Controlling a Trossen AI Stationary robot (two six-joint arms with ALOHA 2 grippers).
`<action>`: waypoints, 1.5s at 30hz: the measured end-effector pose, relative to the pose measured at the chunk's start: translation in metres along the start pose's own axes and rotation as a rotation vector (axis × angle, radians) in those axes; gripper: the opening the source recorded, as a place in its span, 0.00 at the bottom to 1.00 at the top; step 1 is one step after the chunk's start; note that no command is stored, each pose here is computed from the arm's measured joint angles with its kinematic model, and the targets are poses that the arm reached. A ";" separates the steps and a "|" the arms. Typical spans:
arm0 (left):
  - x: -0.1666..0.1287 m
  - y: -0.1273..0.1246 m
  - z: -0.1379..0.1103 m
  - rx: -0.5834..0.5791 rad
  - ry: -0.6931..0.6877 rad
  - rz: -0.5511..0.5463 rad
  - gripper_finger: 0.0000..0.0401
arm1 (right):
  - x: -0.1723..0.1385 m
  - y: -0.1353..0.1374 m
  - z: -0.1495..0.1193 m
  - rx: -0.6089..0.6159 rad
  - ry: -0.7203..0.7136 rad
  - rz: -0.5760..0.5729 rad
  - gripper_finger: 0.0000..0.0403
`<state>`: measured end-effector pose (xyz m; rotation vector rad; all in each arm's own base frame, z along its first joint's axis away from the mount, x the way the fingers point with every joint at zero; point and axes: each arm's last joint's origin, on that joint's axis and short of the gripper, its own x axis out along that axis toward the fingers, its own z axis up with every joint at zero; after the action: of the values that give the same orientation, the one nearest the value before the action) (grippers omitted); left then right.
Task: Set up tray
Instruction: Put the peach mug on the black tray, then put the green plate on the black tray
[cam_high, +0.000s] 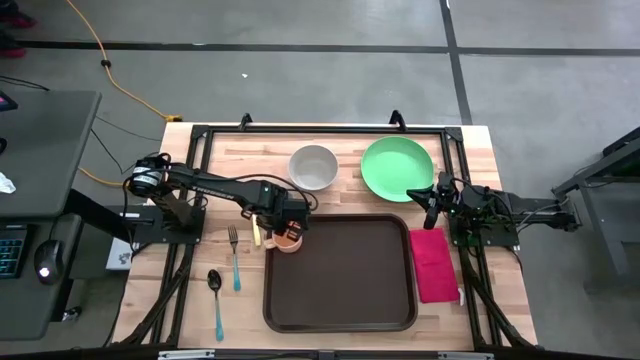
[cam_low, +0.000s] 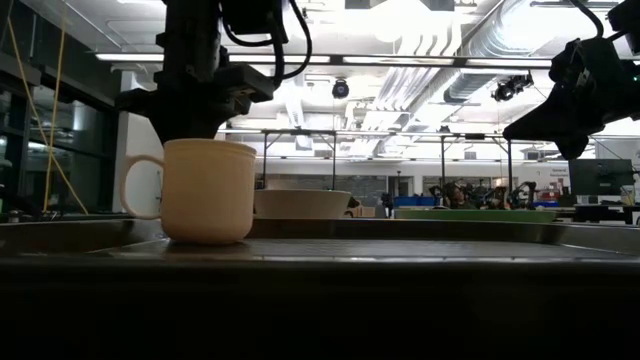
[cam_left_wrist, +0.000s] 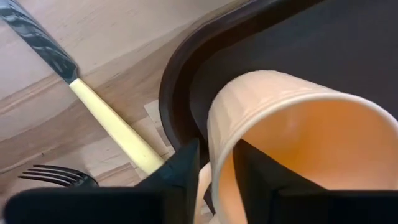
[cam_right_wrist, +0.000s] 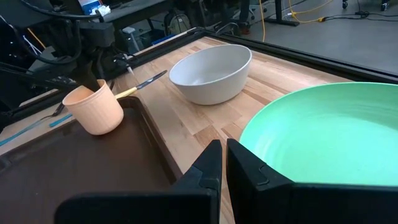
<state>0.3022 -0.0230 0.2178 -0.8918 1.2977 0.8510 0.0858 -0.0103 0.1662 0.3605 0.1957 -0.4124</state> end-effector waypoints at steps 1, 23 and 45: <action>0.000 0.000 0.000 0.000 -0.003 0.001 0.37 | 0.000 0.000 0.000 0.000 0.000 0.000 0.00; -0.002 0.001 -0.001 -0.003 0.027 -0.007 0.53 | 0.000 0.000 0.000 0.000 0.000 0.000 0.00; -0.037 0.002 0.001 0.006 0.013 0.075 0.53 | 0.000 0.000 0.000 0.000 0.000 0.000 0.00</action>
<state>0.2981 -0.0222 0.2542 -0.8496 1.3517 0.9000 0.0858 -0.0103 0.1662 0.3607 0.1959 -0.4128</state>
